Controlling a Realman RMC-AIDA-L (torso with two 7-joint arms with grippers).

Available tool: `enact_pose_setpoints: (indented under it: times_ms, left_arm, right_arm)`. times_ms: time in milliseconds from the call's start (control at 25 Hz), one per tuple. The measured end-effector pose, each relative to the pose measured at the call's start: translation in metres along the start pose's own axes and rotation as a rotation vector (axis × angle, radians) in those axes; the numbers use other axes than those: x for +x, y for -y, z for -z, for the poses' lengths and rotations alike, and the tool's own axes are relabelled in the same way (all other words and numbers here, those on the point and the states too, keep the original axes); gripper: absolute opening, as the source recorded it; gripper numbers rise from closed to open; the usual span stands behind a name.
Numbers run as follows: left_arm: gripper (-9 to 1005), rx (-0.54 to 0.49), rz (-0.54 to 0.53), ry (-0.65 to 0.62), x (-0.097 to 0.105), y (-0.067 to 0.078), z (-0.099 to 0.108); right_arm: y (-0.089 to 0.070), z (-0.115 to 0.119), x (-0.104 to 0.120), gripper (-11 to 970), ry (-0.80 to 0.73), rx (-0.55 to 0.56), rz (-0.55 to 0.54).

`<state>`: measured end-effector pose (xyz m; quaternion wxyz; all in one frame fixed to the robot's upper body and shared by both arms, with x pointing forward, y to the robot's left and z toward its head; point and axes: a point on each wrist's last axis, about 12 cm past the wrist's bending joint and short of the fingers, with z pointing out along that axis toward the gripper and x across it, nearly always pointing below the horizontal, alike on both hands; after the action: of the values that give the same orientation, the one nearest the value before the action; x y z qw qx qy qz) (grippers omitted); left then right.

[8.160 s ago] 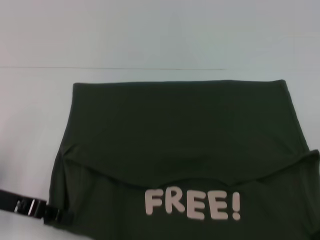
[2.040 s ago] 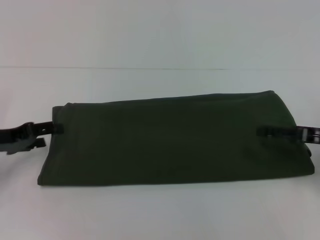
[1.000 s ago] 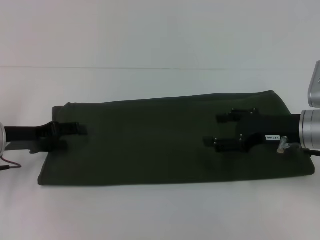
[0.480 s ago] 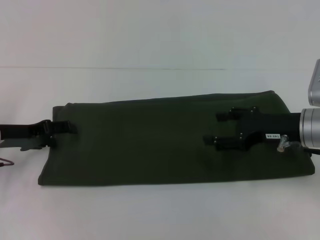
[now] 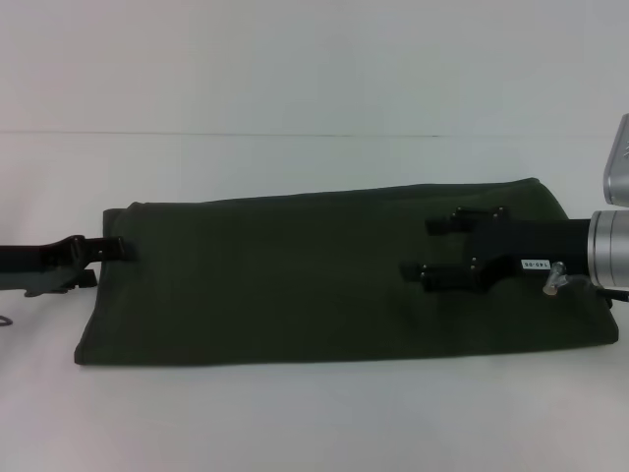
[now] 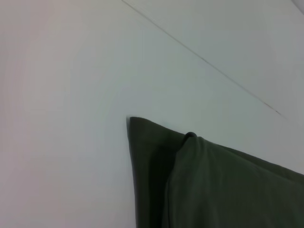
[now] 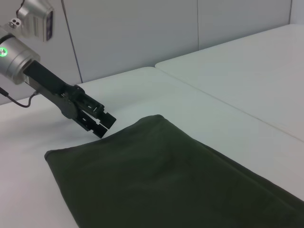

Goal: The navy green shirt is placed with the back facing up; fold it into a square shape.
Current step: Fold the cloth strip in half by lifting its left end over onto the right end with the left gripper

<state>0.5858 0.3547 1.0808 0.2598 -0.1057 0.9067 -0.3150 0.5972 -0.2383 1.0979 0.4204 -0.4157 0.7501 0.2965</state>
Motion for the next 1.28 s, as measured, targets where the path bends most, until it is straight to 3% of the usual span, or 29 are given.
enact_pose_setpoints:
  times_ms: [320,1280]
  left_arm:
    - [866,-0.033,-0.019,-0.007,-0.0030,-0.0061,0.0084]
    - [866,-0.067,-0.024,0.017,-0.0003,-0.0076,-0.0007]
  right_arm:
    - [-0.0001,-0.0008,-0.0007,865,0.000,-0.001,0.002]
    - [-0.0003,-0.0049,-0.0029,866,0.000,-0.006,0.001]
